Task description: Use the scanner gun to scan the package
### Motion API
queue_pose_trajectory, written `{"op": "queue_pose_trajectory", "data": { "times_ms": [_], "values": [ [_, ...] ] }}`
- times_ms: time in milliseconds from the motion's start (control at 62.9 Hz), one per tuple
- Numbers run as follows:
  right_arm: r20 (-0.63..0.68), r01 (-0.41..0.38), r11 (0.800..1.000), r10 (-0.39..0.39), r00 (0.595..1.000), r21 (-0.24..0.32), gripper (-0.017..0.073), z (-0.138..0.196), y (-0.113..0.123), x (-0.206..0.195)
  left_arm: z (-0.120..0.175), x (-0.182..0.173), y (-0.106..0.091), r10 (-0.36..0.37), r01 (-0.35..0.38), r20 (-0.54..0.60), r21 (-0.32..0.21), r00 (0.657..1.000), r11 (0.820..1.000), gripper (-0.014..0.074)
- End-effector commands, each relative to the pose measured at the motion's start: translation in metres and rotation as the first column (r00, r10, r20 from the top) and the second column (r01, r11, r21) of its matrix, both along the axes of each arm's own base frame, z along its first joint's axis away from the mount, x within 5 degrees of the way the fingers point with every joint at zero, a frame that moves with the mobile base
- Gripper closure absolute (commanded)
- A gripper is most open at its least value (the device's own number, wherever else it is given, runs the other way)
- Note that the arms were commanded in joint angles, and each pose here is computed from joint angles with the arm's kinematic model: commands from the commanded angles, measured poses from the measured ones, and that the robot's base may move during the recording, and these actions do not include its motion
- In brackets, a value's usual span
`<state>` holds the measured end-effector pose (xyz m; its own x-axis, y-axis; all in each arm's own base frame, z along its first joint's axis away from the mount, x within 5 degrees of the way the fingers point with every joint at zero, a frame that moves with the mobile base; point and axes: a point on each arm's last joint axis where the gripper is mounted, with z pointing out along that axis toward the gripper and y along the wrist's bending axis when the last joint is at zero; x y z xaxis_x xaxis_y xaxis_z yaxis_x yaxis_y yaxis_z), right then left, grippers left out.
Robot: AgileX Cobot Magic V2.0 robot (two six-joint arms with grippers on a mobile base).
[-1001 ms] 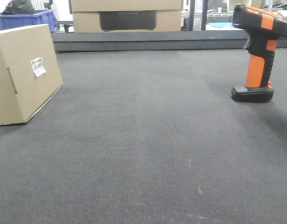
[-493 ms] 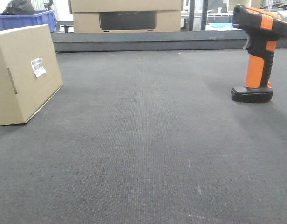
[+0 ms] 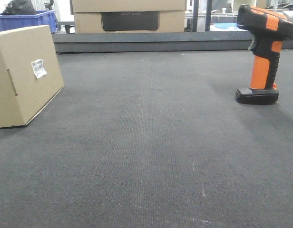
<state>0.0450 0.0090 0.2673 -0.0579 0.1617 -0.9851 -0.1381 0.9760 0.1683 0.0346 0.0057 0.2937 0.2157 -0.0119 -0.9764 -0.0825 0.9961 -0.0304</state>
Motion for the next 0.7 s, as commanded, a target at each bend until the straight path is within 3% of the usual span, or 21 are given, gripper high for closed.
{"op": "queue_pose_trajectory", "data": {
  "times_ms": [0, 159, 286, 683],
  "values": [
    [0.042, 0.010, 1.000, -0.010, 0.999, -0.012, 0.0727, 0.0058, -0.0009, -0.0016, 0.0006, -0.0030, -0.0002, 0.003, -0.004, 0.026, 0.011, 1.000, 1.000, 0.0704],
    [0.039, 0.009, 1.000, -0.008, 0.999, -0.009, 0.0727, 0.0056, -0.0008, -0.0016, -0.0002, -0.0029, 0.0000, 0.006, -0.006, 0.017, 0.010, 1.000, 1.000, 0.0704],
    [0.031, -0.010, 0.999, 0.008, 0.999, 0.050, 0.0727, 0.0056, 0.0009, -0.0018, -0.0002, -0.0029, 0.0000, 0.006, -0.006, 0.017, 0.010, 1.000, 1.000, 0.0704],
    [0.023, -0.011, 0.999, 0.010, 1.000, 0.049, 0.0727, 0.0044, 0.0010, -0.0016, -0.0002, -0.0029, 0.0000, 0.006, -0.006, 0.017, 0.010, 1.000, 1.000, 0.0704]
  ]
}}
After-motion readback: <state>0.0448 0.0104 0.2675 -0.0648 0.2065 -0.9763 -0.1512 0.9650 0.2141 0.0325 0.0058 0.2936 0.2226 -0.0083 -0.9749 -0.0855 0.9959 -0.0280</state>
